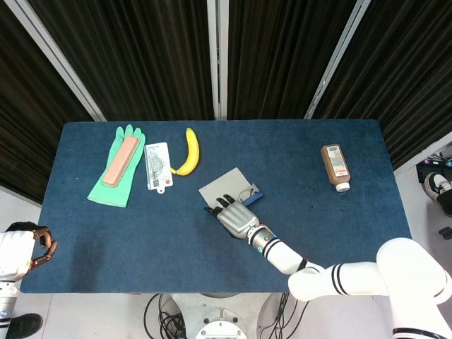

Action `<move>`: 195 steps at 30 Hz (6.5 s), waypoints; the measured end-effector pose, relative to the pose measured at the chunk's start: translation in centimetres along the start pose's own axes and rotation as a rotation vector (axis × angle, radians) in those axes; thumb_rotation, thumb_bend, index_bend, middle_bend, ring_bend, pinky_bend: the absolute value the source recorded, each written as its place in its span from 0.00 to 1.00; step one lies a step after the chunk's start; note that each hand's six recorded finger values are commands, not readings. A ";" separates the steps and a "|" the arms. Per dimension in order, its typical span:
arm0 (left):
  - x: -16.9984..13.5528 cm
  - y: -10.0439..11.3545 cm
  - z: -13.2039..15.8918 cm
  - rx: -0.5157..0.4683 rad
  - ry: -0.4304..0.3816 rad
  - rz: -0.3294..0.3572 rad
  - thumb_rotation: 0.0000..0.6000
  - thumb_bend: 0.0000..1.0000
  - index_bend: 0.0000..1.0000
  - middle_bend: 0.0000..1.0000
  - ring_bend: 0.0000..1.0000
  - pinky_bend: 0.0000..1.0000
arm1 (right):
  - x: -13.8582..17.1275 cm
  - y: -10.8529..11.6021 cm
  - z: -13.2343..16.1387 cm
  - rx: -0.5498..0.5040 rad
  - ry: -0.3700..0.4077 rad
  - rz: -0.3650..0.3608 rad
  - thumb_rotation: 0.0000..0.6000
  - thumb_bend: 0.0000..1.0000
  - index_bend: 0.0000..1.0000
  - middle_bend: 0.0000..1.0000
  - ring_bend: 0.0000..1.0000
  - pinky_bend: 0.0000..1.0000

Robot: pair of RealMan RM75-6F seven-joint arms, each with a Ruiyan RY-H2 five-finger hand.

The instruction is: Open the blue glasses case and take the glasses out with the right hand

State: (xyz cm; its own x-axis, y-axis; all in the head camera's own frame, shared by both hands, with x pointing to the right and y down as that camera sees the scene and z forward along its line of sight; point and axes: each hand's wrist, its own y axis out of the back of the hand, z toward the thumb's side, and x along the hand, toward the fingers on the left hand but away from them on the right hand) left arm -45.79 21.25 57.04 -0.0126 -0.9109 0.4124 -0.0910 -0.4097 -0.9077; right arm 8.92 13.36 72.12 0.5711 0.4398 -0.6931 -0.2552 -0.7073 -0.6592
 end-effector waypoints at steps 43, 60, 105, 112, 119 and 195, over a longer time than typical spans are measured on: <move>0.0 0.0 0.1 0.006 0.002 0.003 1.00 0.37 0.66 0.67 0.43 0.36 | 0.5 0.7 -11.8 -0.219 -0.256 0.003 1.00 0.76 0.00 0.25 0.00 0.00; 0.0 0.0 0.1 0.000 -0.003 -0.001 1.00 0.37 0.66 0.67 0.43 0.36 | 0.3 2.6 -6.0 -0.134 -0.100 -0.060 1.00 0.26 0.07 0.29 0.00 0.00; 0.0 0.0 0.1 -0.002 -0.002 -0.002 1.00 0.37 0.66 0.67 0.43 0.36 | -1.0 1.3 -8.2 -0.010 -0.196 -0.014 1.00 0.43 0.43 0.28 0.00 0.00; 0.0 0.0 0.1 -0.003 -0.002 -0.002 1.00 0.37 0.66 0.66 0.43 0.36 | -1.1 1.4 -8.2 -0.007 -0.198 -0.022 1.00 0.45 0.49 0.31 0.00 0.00; 0.0 0.0 0.1 -0.004 -0.003 -0.002 1.00 0.37 0.66 0.67 0.43 0.36 | -1.1 2.0 -8.2 -0.003 -0.202 -0.053 1.00 0.47 0.59 0.36 0.00 0.00; 0.0 0.0 0.1 0.000 0.000 -0.001 1.00 0.37 0.66 0.67 0.43 0.34 | 2.5 -0.4 -6.9 0.119 -0.086 -0.198 1.00 0.34 0.37 0.21 0.00 0.00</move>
State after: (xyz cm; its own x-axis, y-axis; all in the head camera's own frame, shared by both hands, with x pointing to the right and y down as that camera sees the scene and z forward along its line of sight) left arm -45.70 21.25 57.01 -0.0125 -0.9104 0.4135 -0.0913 -0.4108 -0.9071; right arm 15.87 10.94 72.70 0.5521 0.6123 -0.5659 -0.2376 -0.5350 -0.8107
